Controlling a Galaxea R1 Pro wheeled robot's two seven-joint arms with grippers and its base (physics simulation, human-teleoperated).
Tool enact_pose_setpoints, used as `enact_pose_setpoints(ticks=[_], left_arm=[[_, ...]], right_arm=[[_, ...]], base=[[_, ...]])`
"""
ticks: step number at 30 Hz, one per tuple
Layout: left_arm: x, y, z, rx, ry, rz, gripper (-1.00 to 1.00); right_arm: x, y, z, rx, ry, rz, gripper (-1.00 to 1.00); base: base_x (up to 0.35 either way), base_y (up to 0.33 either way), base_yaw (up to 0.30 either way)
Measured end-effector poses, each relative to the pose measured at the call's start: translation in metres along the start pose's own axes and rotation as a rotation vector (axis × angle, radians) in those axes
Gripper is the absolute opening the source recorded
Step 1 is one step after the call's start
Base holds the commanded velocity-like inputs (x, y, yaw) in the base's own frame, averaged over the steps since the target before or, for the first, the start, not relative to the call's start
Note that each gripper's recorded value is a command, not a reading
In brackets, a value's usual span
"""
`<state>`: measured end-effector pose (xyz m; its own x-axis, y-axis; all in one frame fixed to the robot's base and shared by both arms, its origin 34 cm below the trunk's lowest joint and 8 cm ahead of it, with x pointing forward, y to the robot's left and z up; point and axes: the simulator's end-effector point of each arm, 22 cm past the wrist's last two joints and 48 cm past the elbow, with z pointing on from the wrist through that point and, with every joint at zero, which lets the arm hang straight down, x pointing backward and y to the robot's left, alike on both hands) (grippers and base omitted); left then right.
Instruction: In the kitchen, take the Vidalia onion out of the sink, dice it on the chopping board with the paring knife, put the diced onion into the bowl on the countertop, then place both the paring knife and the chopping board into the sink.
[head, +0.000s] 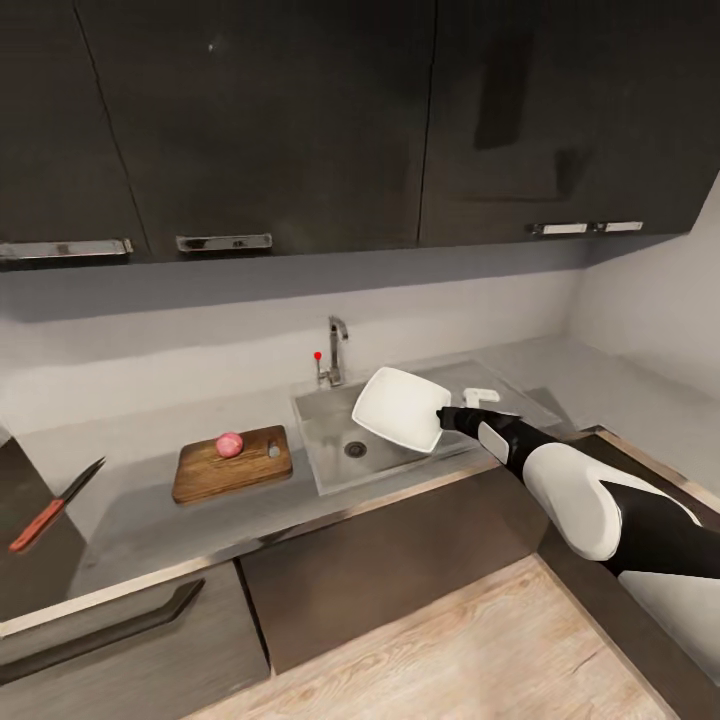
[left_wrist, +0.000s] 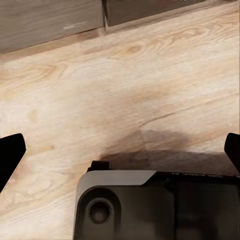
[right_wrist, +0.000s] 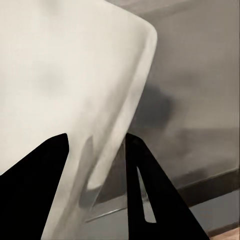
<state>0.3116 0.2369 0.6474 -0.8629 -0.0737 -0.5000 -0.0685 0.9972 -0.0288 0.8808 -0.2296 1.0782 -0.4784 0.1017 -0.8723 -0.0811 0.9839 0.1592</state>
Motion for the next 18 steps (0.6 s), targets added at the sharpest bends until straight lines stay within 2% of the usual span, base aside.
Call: enact_pose_setpoints(ticks=[9, 18], left_arm=[[0.0001, 0.0000, 0.0000, 0.000, 0.000, 0.000, 1.00], [0.0021, 0.0002, 0.0000, -0.001, 0.005, 0.000, 1.00]], right_arm=[[0.0001, 0.0001, 0.0001, -0.001, 0.000, 0.000, -1.00], [0.0037, -0.0004, 0.0024, 0.000, 0.005, 0.001, -1.00]], base=[[0.000, 0.300, 0.019], [0.000, 0.300, 0.144]])
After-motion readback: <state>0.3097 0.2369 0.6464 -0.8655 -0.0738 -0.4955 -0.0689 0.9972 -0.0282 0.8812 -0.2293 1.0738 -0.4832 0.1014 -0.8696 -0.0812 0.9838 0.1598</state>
